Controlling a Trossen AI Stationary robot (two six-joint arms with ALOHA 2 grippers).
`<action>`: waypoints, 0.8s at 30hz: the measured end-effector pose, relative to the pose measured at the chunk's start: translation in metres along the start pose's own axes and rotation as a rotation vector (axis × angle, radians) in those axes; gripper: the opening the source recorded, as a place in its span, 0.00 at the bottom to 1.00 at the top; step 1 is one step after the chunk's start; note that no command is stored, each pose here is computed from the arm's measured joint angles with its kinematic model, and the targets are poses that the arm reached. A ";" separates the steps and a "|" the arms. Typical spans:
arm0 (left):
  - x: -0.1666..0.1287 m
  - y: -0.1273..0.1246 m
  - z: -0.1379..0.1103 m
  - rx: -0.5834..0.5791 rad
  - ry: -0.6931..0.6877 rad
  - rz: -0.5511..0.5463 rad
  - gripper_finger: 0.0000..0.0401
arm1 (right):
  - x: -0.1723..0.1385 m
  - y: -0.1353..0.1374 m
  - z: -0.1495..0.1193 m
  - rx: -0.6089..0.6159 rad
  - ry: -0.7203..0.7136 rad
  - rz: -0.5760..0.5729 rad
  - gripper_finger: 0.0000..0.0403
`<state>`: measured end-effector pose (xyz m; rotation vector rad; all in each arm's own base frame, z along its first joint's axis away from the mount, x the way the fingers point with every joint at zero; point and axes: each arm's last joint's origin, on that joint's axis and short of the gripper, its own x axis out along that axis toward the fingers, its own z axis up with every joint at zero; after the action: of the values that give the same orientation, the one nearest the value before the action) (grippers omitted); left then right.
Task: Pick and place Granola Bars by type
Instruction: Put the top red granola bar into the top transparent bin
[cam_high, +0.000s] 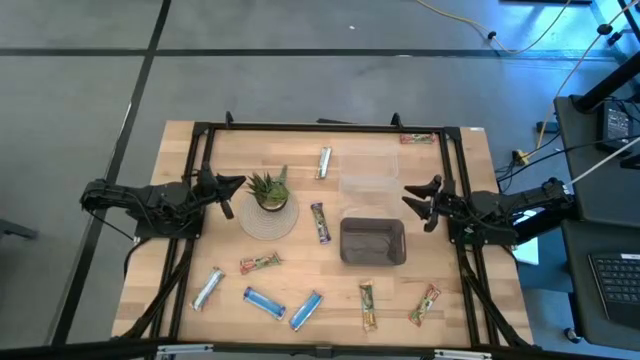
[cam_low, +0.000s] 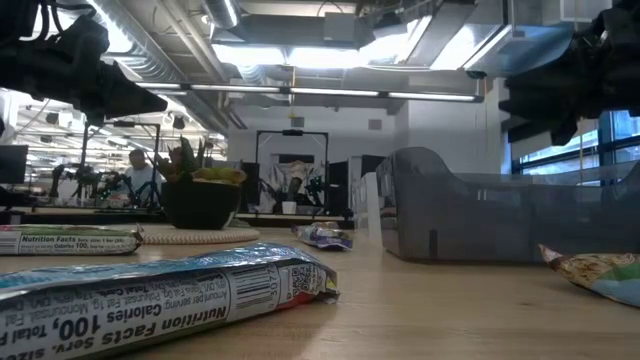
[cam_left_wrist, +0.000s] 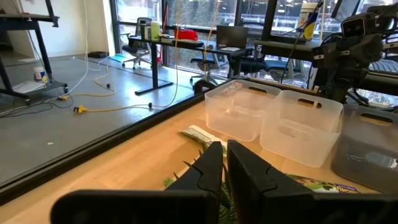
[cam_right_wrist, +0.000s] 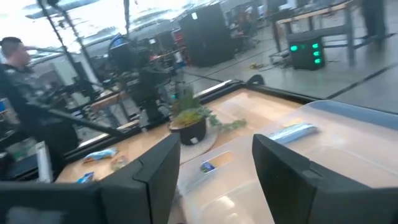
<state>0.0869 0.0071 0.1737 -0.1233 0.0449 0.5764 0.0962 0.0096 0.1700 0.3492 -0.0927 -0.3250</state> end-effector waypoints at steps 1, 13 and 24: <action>0.000 0.000 0.000 0.000 0.000 0.000 0.05 | 0.000 0.000 0.000 0.001 -0.004 -0.012 0.51; 0.000 0.000 0.000 0.000 0.000 0.000 0.05 | -0.005 0.000 0.034 -0.090 -0.219 -0.245 0.51; 0.000 0.000 0.000 0.000 0.000 0.000 0.05 | -0.020 0.004 0.095 -0.130 -0.343 -0.406 0.51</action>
<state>0.0869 0.0071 0.1736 -0.1234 0.0447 0.5764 0.0642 -0.0109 0.2596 0.1775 -0.3374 -0.7889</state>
